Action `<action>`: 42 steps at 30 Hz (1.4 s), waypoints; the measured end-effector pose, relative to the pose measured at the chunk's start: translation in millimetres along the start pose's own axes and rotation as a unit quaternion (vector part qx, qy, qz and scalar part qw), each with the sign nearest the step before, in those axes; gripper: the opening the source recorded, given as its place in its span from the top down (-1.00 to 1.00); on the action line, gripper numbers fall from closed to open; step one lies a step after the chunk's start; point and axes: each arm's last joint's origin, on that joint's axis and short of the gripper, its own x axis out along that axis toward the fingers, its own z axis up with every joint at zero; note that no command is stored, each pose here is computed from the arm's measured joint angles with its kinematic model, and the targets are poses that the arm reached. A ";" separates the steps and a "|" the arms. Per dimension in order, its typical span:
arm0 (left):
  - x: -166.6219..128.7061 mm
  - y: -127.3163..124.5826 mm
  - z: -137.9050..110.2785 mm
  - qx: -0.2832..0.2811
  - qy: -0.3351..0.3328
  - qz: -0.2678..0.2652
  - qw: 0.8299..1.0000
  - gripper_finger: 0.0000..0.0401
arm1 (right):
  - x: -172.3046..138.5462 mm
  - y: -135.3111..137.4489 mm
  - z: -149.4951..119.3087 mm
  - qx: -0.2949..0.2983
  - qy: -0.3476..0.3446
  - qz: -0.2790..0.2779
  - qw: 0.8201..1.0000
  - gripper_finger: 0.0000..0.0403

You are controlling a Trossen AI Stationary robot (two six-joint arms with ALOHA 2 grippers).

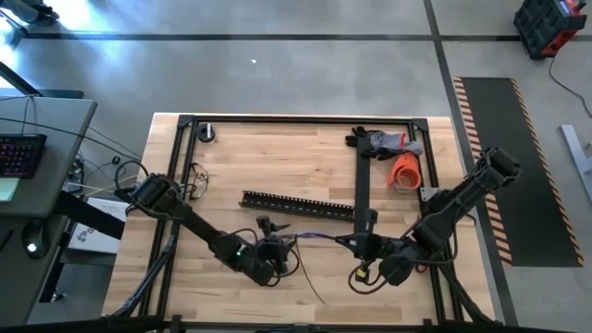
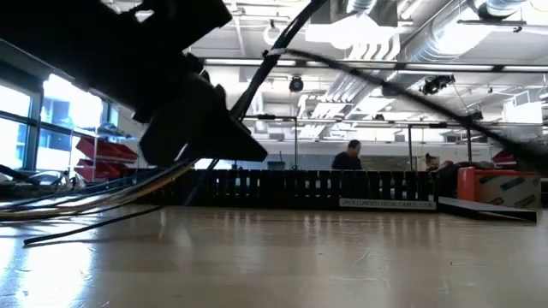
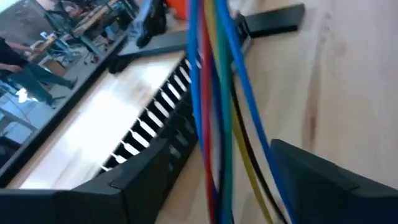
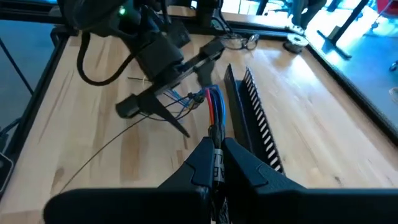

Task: Ziptie cables
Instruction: Put the cable wires into the black cable duct

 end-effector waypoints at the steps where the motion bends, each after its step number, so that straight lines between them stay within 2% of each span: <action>1: -0.1 0.1 -1.1 0.001 0.004 -0.002 1.000 -0.22 | -2.3 0.9 2.6 -0.004 -0.002 0.000 1.000 0.99; 9: 1.4 4.2 -5.3 0.013 0.025 0.001 1.000 0.36 | -23.5 3.2 33.7 -0.033 -0.029 -0.003 0.999 0.99; 15: -19.8 10.8 1.8 0.041 0.028 -0.012 0.999 0.93 | -24.4 0.1 28.7 -0.014 -0.002 -0.008 1.000 0.99; 20: -53.3 42.0 18.0 0.056 0.048 -0.026 0.997 0.99 | -20.4 -2.4 16.1 0.019 0.029 -0.013 0.999 0.99; 23: -69.6 69.7 26.7 0.073 0.089 -0.075 0.991 0.99 | -9.6 -3.0 18.2 0.030 0.021 -0.027 0.999 0.99; 25: -74.6 88.0 30.3 0.096 0.114 -0.098 0.984 1.00 | 4.0 0.2 20.4 0.005 0.008 -0.042 0.999 0.99; 28: -78.2 117.4 34.4 0.122 0.136 -0.086 0.979 1.00 | 28.6 -0.5 23.4 -0.031 0.009 -0.047 0.998 0.99; 35: -66.9 174.3 24.8 0.176 0.251 -0.072 0.949 1.00 | 64.9 -17.8 15.4 -0.032 0.064 -0.074 0.995 0.99; 39: -46.1 186.1 7.2 0.215 0.306 -0.109 0.921 1.00 | 69.7 -23.8 12.4 -0.033 0.088 -0.070 0.993 0.99; 42: -28.5 190.2 -5.7 0.194 0.316 -0.147 0.917 1.00 | 70.0 -27.7 8.3 -0.025 0.109 -0.079 0.991 0.99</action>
